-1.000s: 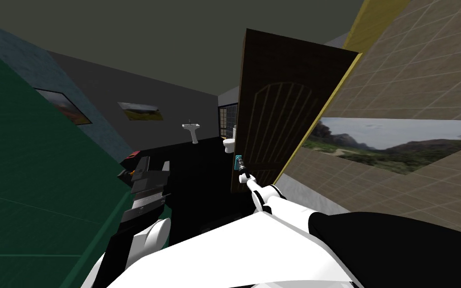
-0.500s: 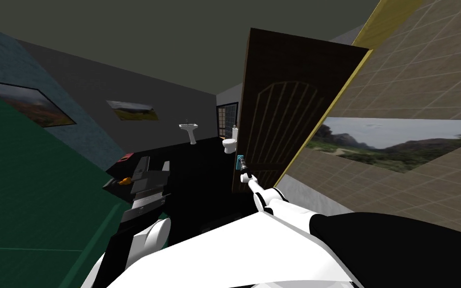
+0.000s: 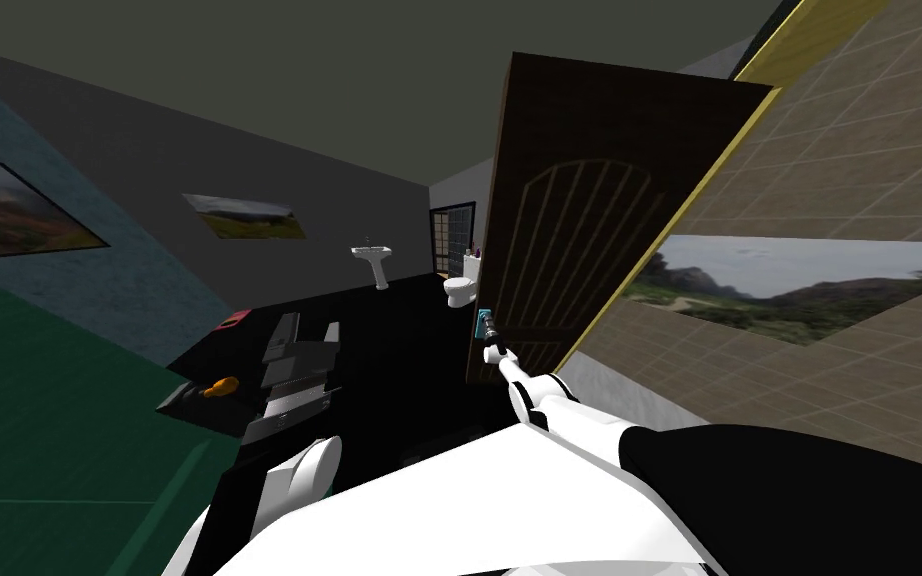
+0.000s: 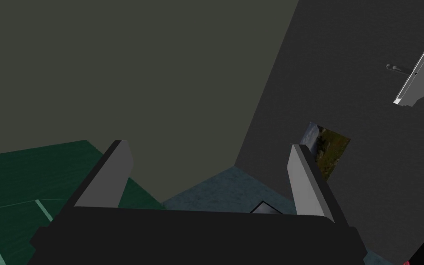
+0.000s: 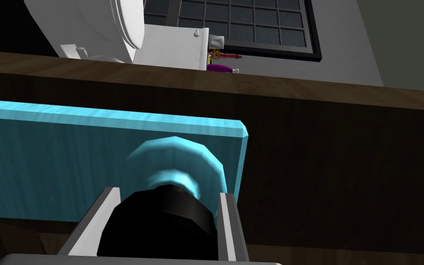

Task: Push the door open

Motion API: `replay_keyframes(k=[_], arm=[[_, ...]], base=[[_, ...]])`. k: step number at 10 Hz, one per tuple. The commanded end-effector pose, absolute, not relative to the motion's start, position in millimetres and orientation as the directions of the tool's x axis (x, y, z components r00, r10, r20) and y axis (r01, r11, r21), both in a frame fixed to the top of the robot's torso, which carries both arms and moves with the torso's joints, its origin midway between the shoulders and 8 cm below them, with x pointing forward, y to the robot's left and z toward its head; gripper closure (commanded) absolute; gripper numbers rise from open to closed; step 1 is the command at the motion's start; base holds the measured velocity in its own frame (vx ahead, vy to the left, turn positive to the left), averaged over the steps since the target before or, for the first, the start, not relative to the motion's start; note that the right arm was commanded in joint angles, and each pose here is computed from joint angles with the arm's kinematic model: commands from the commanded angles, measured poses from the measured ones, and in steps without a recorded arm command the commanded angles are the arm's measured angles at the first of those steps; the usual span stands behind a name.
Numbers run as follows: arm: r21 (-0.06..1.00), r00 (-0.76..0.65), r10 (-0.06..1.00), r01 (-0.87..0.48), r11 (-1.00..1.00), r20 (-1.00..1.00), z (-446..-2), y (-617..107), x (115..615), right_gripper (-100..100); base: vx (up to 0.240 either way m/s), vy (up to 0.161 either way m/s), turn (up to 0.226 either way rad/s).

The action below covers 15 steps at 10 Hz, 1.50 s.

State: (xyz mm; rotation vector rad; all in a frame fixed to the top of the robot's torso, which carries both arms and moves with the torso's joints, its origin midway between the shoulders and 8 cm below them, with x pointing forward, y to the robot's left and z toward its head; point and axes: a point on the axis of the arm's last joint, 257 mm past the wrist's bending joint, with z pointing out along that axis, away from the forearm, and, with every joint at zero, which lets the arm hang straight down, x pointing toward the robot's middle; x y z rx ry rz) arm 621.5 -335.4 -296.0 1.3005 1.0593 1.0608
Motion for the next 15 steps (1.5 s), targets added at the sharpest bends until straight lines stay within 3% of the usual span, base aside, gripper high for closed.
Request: replay_keyframes(k=[1, 15], arm=[[1.0, 0.207, 0.978, 0.0, 0.002, -0.002, -297, -340, 621, 100], [1.0, 0.345, 0.939, 0.002, 0.0, 0.0, -298, -413, 601, 100]], base=[[0.011, -0.016, 0.02], [0.16, 0.065, -0.051]])
